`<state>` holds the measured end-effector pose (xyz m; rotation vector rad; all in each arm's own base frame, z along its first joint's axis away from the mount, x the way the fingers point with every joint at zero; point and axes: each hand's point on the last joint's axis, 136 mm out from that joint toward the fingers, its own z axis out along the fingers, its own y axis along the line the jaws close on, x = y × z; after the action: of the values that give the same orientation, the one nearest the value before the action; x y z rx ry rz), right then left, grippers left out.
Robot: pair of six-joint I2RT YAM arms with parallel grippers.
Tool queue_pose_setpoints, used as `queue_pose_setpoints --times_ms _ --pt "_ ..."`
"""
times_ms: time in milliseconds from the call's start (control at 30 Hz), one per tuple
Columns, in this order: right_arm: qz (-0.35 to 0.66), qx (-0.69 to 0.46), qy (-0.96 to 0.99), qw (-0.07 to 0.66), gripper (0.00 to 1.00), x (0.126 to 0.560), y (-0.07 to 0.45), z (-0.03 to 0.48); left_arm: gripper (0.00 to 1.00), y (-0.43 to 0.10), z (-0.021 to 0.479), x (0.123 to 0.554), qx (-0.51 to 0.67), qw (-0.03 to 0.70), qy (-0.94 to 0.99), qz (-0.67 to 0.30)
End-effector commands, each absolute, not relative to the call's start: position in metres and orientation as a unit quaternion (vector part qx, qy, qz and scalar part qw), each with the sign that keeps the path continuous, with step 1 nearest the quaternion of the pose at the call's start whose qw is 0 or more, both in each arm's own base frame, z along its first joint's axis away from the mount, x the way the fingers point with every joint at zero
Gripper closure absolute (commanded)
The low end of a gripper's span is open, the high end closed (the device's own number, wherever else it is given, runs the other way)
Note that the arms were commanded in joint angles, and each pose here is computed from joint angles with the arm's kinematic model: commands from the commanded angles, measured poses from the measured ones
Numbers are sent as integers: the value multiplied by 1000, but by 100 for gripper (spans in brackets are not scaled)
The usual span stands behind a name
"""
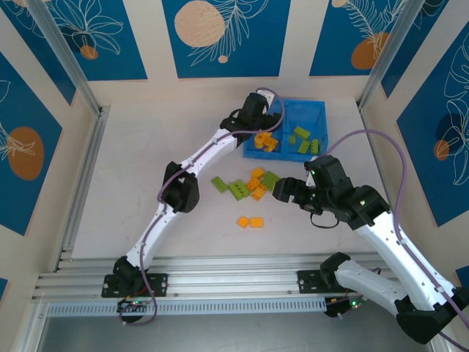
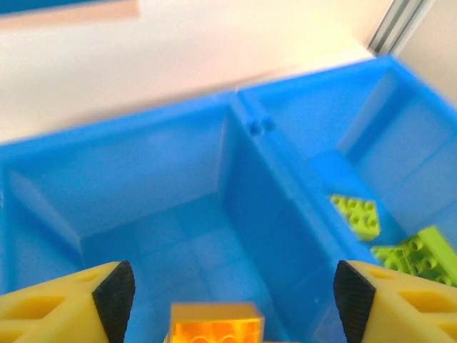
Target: Sort the legos into containers by color
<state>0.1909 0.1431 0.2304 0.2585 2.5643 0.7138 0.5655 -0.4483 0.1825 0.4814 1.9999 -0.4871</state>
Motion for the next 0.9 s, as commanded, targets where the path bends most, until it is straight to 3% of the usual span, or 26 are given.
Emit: queue_pose_setpoints --times_ms 0,200,467,700,867 --pt "255 101 933 232 11 188 140 231 16 -447 250 561 183 537 793 -223" --pt "239 105 937 232 9 191 136 220 9 -434 321 510 215 526 790 -230" --pt "222 54 954 195 10 202 152 193 5 -380 376 363 323 587 691 -270" --pt "230 -19 961 150 11 223 208 170 0 -293 338 247 463 555 658 -212" --pt "181 -83 970 139 22 246 250 150 0 -227 289 191 528 503 668 -145"
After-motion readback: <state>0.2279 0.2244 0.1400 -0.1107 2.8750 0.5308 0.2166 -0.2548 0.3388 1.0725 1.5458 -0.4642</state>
